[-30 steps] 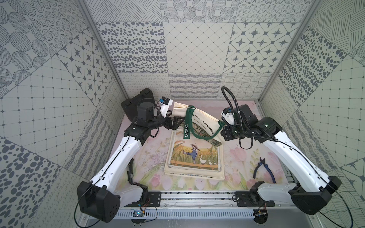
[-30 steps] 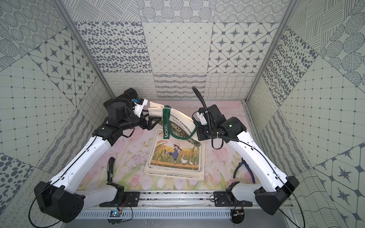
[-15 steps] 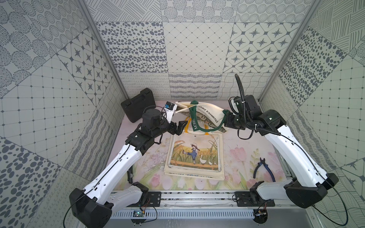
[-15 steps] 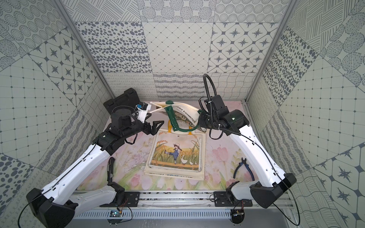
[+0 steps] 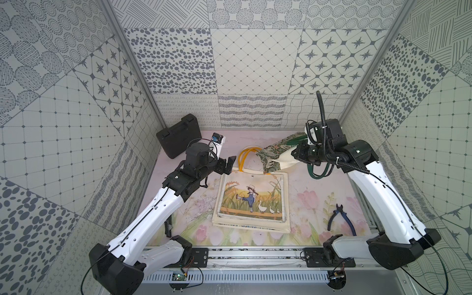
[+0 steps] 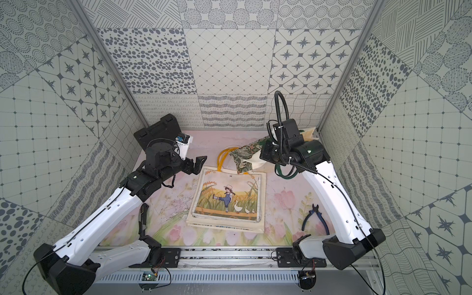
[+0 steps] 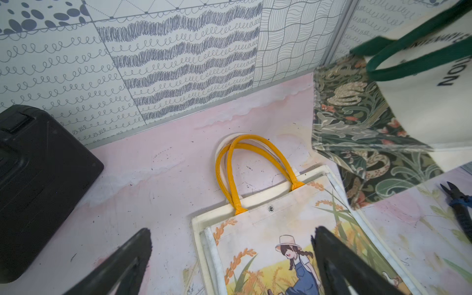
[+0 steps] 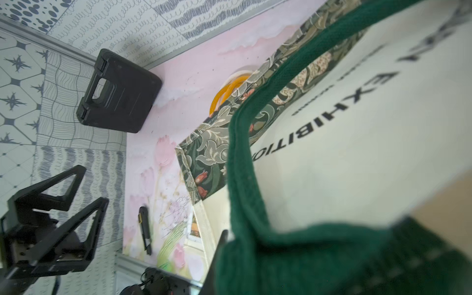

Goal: Put away the canvas bag
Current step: Press the canvas bag.

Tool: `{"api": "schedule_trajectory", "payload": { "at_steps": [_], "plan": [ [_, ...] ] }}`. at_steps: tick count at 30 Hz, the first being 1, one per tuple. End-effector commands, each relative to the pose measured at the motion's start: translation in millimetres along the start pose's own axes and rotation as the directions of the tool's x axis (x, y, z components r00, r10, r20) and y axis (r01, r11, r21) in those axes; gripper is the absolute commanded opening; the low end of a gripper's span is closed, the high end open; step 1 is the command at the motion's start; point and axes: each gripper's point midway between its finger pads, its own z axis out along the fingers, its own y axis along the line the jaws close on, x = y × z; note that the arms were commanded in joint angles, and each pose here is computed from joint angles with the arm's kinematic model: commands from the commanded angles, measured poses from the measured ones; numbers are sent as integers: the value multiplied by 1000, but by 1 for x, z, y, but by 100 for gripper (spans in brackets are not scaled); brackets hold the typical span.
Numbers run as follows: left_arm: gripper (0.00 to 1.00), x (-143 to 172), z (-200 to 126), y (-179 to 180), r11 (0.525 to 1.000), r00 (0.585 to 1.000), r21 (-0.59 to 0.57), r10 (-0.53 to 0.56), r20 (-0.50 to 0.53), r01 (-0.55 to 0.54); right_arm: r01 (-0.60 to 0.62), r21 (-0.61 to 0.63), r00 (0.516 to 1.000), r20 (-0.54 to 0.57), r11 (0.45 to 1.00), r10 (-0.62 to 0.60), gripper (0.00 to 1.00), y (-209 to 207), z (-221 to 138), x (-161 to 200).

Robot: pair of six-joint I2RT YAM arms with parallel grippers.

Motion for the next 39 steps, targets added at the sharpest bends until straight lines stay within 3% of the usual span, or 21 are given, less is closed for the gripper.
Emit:
{"api": "schedule_trajectory", "payload": {
  "at_steps": [1,4,9,13,16,21,30,36,38,39],
  "plan": [
    [98,-22,2,-52,976,994,211,29,102,-50,-20,-93,1000,-7,995,19,0,28,10,-5],
    [99,-20,8,-84,952,983,259,132,126,-161,-37,-54,999,-2,998,36,0,27,20,-1],
    [100,-21,6,-132,887,930,305,285,232,-348,-30,-12,1000,-2,999,30,0,29,29,4],
    [100,-21,7,-160,842,892,319,355,281,-436,-46,-25,999,-26,999,46,0,33,39,12],
    [100,-13,15,-181,809,847,277,440,299,-518,-67,-43,997,-33,997,66,0,35,44,16],
    [100,-1,30,-201,781,765,107,558,322,-615,-74,-50,997,-27,996,73,0,36,44,15],
    [100,-13,60,-175,780,748,-254,623,226,-573,-91,-92,996,-34,992,88,0,45,39,15],
    [99,-19,65,-167,753,738,-345,643,205,-560,-106,-120,994,-36,987,102,0,47,31,18],
    [90,-16,67,-165,746,736,-354,649,192,-565,-106,-128,994,-34,986,103,0,48,27,18],
    [79,-15,66,-164,745,739,-356,648,187,-563,-105,-130,994,-29,986,102,0,48,26,17]
  ]
}}
